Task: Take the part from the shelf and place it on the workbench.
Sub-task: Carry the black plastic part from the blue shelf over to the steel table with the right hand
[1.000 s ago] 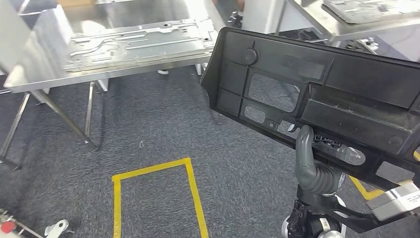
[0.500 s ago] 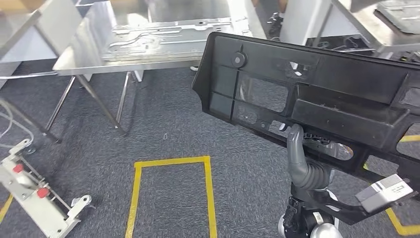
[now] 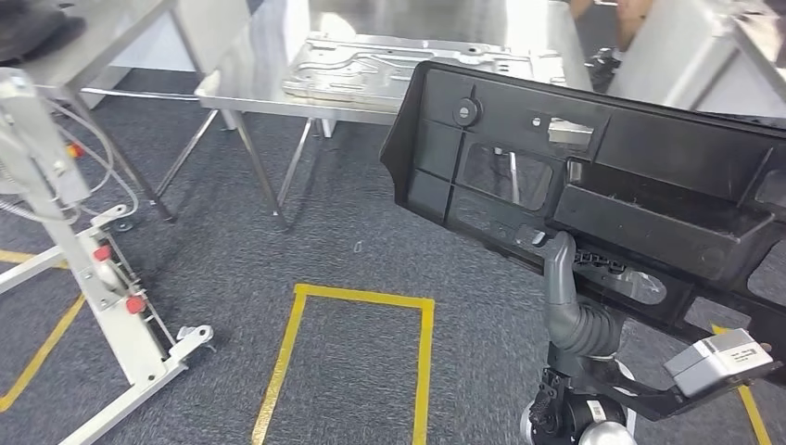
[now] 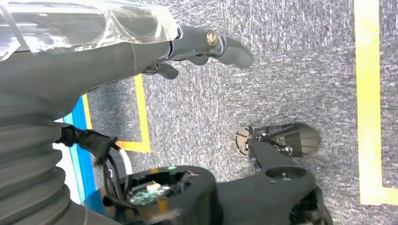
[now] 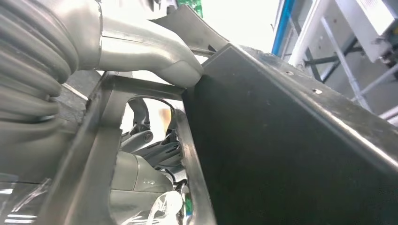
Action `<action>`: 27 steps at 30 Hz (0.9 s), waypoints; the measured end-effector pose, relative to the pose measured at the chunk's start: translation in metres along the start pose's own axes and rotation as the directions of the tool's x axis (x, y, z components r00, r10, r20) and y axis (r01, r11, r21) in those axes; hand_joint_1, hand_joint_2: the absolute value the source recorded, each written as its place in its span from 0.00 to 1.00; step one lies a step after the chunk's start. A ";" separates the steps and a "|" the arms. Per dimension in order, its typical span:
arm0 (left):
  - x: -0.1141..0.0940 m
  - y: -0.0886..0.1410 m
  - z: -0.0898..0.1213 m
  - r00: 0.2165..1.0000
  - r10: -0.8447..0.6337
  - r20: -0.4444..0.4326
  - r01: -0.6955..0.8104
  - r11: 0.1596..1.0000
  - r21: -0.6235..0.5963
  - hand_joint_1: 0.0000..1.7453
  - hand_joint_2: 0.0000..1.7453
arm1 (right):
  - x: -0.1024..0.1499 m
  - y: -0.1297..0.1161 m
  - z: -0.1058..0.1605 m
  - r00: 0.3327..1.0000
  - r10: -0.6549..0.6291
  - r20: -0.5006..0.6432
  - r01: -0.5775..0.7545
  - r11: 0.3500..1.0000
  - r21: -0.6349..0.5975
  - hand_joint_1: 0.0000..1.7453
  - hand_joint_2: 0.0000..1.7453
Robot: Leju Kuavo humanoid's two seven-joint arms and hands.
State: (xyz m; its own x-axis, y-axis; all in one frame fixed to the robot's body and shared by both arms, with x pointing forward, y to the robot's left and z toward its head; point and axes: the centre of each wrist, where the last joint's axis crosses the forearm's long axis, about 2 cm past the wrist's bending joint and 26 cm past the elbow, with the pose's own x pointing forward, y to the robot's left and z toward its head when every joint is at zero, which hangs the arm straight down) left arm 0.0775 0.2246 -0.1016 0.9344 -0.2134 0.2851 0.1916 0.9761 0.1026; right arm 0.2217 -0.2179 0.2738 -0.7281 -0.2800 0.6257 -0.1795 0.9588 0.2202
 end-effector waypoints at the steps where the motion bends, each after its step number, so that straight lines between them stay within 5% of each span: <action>1: 0.000 -0.001 0.000 1.000 -0.008 0.004 0.008 1.000 -0.016 0.00 1.00 | 0.000 0.000 0.000 1.000 0.003 -0.001 -0.003 1.000 -0.002 1.00 1.00; 27: -0.006 -0.007 0.002 0.996 -0.062 0.067 0.069 0.993 -0.100 0.00 1.00 | 0.003 -0.003 0.003 0.998 0.007 0.063 -0.005 0.999 -0.032 1.00 1.00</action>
State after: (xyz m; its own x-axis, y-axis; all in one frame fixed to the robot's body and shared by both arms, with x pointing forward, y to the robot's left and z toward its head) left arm 0.0700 0.2193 -0.1025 0.8985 -0.2763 0.3412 0.2847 0.9583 0.0263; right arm 0.2184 -0.2216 0.2727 -0.7696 -0.2694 0.5789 -0.1542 0.9582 0.2410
